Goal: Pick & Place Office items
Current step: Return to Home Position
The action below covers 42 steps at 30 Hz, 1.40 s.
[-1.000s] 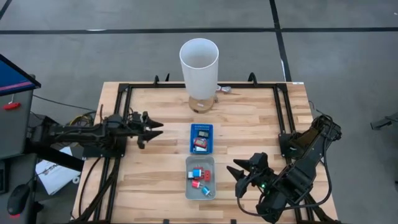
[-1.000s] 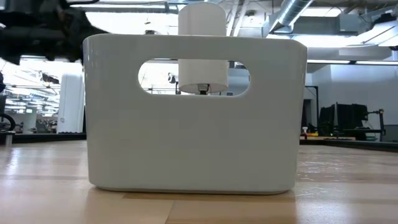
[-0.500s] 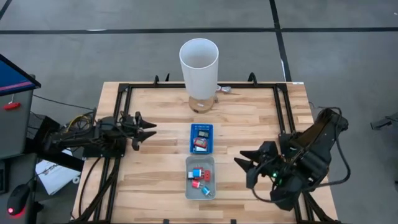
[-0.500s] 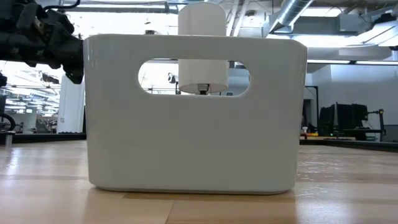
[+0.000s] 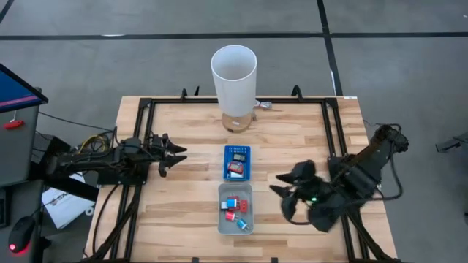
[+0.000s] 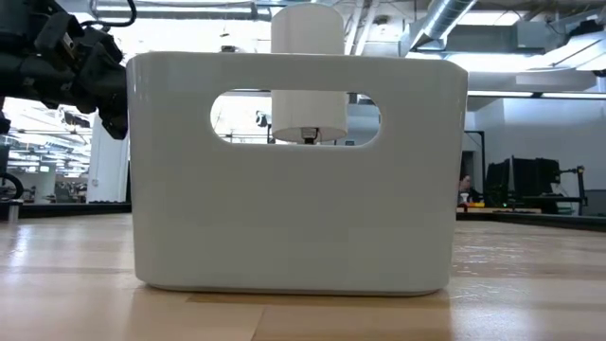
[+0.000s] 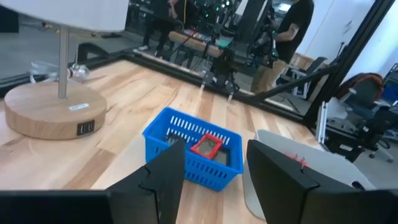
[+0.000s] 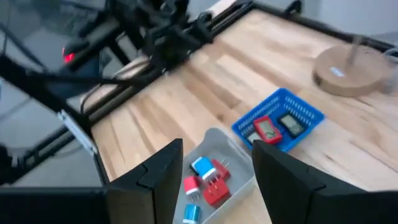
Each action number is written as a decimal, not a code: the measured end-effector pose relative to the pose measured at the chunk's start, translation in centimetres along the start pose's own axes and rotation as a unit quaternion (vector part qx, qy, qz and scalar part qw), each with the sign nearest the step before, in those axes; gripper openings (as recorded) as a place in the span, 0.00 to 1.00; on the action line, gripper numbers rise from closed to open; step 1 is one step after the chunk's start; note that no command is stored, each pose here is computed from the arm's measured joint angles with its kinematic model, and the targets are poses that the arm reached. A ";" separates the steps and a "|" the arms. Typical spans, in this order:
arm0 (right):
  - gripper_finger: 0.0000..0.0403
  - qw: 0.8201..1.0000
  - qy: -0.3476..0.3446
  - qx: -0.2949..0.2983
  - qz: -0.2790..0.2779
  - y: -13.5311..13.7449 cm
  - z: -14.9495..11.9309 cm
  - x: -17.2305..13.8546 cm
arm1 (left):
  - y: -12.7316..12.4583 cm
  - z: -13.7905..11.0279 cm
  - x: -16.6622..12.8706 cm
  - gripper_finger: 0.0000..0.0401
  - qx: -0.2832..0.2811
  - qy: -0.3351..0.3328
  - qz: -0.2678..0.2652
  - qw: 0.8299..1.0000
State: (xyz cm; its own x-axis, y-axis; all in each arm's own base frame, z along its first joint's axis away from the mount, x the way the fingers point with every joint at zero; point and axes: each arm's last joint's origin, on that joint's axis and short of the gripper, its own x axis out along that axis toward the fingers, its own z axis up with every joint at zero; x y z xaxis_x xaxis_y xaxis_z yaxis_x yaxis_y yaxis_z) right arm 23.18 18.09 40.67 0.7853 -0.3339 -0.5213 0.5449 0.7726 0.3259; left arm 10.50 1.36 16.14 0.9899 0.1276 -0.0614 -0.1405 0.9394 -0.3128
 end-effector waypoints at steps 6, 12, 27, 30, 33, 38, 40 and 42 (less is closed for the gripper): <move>0.46 0.992 0.014 -0.068 0.101 1.5 0.7 5.6 | 0.1 -0.3 0.3 0.43 0.000 0.021 0.007 1.000; 0.46 0.971 -0.030 -0.118 0.206 0.5 3.3 11.1 | 0.2 -0.6 0.5 0.43 0.000 0.036 0.012 0.999; 0.46 0.958 -0.124 -0.177 0.188 -9.0 8.3 4.6 | 0.3 -0.9 0.8 0.43 0.000 0.054 0.018 0.998; 0.46 0.959 -0.152 -0.135 0.195 -12.0 5.8 5.0 | 0.3 -0.9 0.8 0.43 0.000 0.052 0.018 0.998; 0.46 0.967 -0.145 -0.093 0.188 -15.0 2.3 6.4 | 0.3 -0.9 0.8 0.43 0.000 0.053 0.018 0.998; 0.46 0.967 -0.146 -0.024 0.205 -18.5 -2.1 7.0 | 0.3 -0.9 0.8 0.43 0.000 0.054 0.018 0.998; 0.46 0.968 -0.142 -0.017 0.207 -19.5 -3.7 7.3 | 0.3 -0.9 0.9 0.43 0.000 0.055 0.019 0.998; 0.46 0.963 -0.153 -0.017 0.222 -20.2 -4.7 7.4 | 0.3 -0.9 0.9 0.43 0.000 0.055 0.018 0.998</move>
State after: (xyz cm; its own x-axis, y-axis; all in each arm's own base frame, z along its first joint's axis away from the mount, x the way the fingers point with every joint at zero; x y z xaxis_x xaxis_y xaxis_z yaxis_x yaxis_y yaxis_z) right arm 16.56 2.52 26.52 0.9912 -0.1065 -0.0792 0.1305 0.8916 0.4336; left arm 11.29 1.46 15.11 0.9761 0.1260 -0.1770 -0.1767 0.9345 -0.3092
